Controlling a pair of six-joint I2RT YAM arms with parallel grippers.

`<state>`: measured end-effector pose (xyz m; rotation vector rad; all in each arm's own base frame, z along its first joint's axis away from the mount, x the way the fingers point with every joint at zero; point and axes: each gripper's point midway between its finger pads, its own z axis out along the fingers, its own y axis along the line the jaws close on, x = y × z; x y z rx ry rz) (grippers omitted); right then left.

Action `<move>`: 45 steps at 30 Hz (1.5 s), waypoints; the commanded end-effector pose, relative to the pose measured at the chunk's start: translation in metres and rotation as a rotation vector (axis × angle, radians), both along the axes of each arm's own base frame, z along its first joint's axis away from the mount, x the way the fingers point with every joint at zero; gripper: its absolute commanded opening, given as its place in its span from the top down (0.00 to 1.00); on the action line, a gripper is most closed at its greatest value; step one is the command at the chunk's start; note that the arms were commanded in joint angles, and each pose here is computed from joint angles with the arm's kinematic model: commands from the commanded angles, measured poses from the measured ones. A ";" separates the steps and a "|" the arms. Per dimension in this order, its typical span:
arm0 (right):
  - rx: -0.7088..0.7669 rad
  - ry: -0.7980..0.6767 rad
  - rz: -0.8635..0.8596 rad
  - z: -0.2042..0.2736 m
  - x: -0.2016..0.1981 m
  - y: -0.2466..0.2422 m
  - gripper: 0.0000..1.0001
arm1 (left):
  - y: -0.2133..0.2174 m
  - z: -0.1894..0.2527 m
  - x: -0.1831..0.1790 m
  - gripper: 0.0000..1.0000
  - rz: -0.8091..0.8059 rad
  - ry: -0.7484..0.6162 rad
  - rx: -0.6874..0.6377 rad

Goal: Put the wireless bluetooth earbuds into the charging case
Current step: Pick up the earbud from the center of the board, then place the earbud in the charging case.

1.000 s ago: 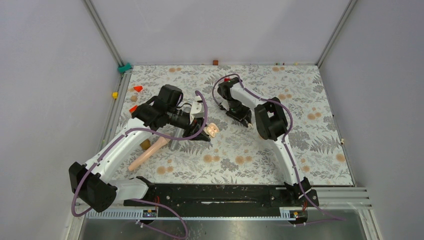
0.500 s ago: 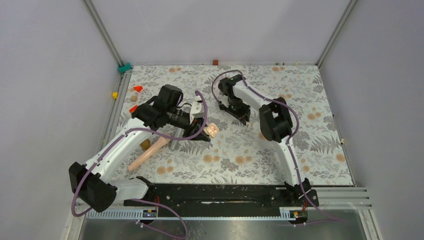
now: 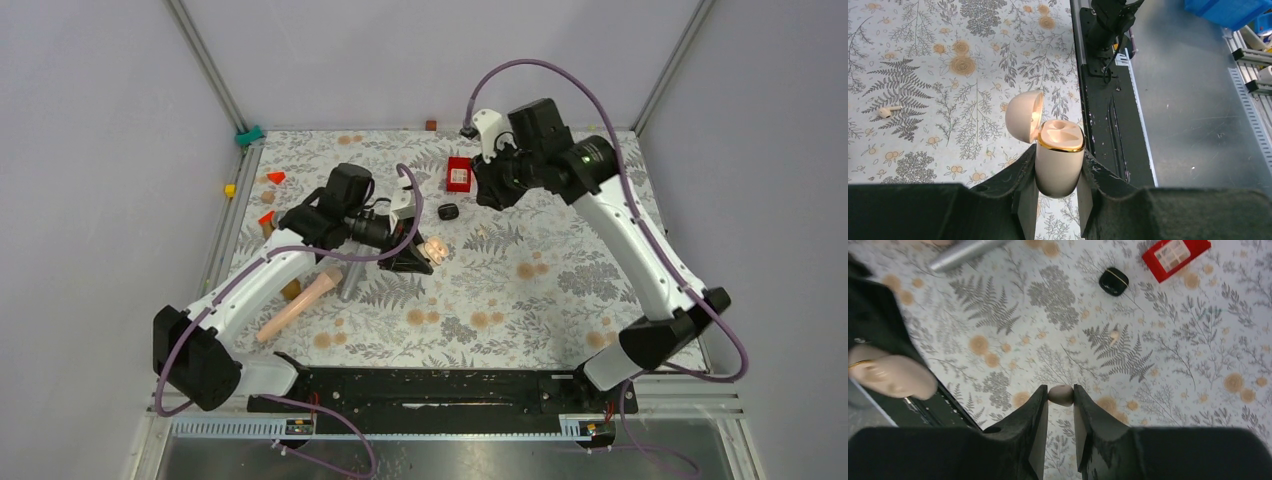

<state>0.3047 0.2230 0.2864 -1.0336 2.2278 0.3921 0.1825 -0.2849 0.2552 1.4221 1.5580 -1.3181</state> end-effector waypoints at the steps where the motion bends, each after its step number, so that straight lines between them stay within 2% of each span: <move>1: 0.209 -0.045 0.086 0.044 -0.030 0.020 0.75 | -0.013 0.022 0.008 1.00 -0.034 0.008 -0.076; 8: 0.437 -0.175 0.233 0.098 -0.077 0.025 0.73 | -0.032 0.028 0.017 1.00 -0.088 0.150 -0.077; 18: 0.580 -0.216 0.409 0.099 -0.111 0.037 0.72 | -0.044 0.035 -0.009 1.00 -0.210 0.262 -0.125; 32: 0.658 -0.173 0.576 0.086 -0.136 0.047 0.72 | -0.047 0.055 -0.025 1.00 -0.291 0.422 -0.228; 38: 0.653 -0.206 0.602 0.076 -0.136 0.047 0.73 | -0.045 0.061 -0.030 1.00 -0.317 0.415 -0.267; 45: 0.670 -0.243 0.629 0.091 -0.146 0.042 0.73 | -0.043 0.055 -0.038 1.00 -0.339 0.361 -0.277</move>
